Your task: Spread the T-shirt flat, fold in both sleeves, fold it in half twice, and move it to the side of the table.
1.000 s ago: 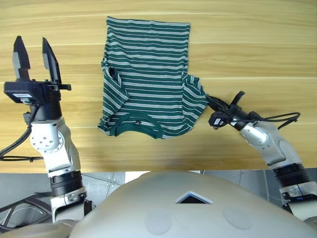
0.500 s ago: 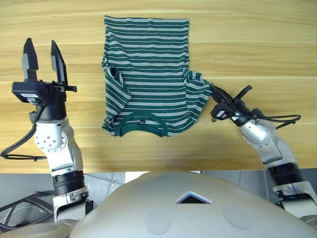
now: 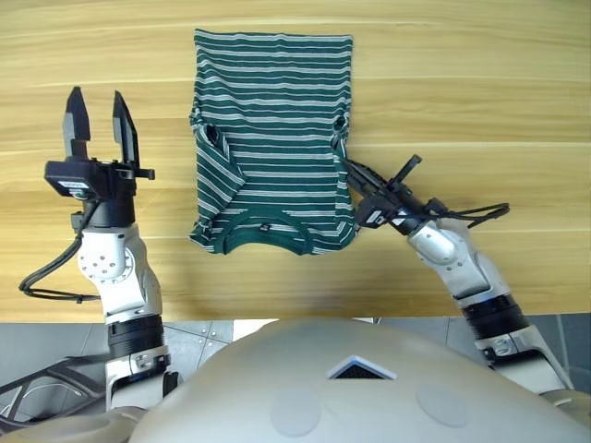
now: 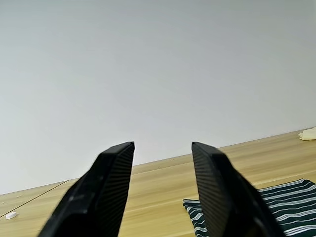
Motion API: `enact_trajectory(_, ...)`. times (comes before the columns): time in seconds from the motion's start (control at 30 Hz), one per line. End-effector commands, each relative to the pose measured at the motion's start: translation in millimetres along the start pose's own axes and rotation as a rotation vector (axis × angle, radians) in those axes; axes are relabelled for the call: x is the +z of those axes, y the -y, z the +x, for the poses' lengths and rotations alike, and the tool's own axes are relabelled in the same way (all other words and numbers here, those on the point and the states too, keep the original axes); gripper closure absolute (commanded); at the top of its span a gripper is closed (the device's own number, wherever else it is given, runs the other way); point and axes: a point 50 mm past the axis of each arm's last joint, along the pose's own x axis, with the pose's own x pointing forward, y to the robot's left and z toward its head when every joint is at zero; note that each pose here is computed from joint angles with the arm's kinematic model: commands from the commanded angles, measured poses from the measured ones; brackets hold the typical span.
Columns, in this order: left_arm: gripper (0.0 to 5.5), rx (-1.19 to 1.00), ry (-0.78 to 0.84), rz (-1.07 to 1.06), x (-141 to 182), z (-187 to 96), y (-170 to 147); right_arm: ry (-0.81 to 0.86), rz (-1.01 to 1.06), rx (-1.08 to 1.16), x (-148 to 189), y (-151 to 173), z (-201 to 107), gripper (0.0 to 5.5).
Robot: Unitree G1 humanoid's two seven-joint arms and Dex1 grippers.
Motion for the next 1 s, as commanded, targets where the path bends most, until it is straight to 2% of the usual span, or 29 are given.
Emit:
enact_trajectory(0.03, 3.32, -0.014, 0.010, -0.016, -1, 4, 4, 0.032, -0.003, 0.017, 4, -2, 11, 5.48)
enact_trajectory(0.2, 3.32, -0.020, 0.012, -0.022, -1, 6, 7, 0.019, 0.005, 0.045, 0, -8, 16, 5.48)
enact_trajectory(0.3, 3.32, -0.027, 0.011, -0.022, 0, 6, 8, 0.014, 0.028, 0.104, -2, -15, 16, 5.07)
enact_trajectory(0.4, 3.32, -0.030, 0.009, -0.019, 0, 6, 8, -0.010, 0.017, 0.094, -6, -14, 17, 4.47)
enact_trajectory(0.63, 3.32, -0.035, 0.006, -0.015, 2, 5, 8, -0.041, 0.002, 0.091, -11, -12, 13, 3.50)
enact_trajectory(0.73, 3.32, -0.046, 0.003, -0.008, 2, 6, 9, -0.117, -0.001, 0.090, -22, -12, 8, 2.98)
enact_trajectory(1.0, 3.32, -0.076, -0.048, 0.088, 3, 10, -3, -0.339, -0.066, 0.294, -58, -17, -43, 2.98)
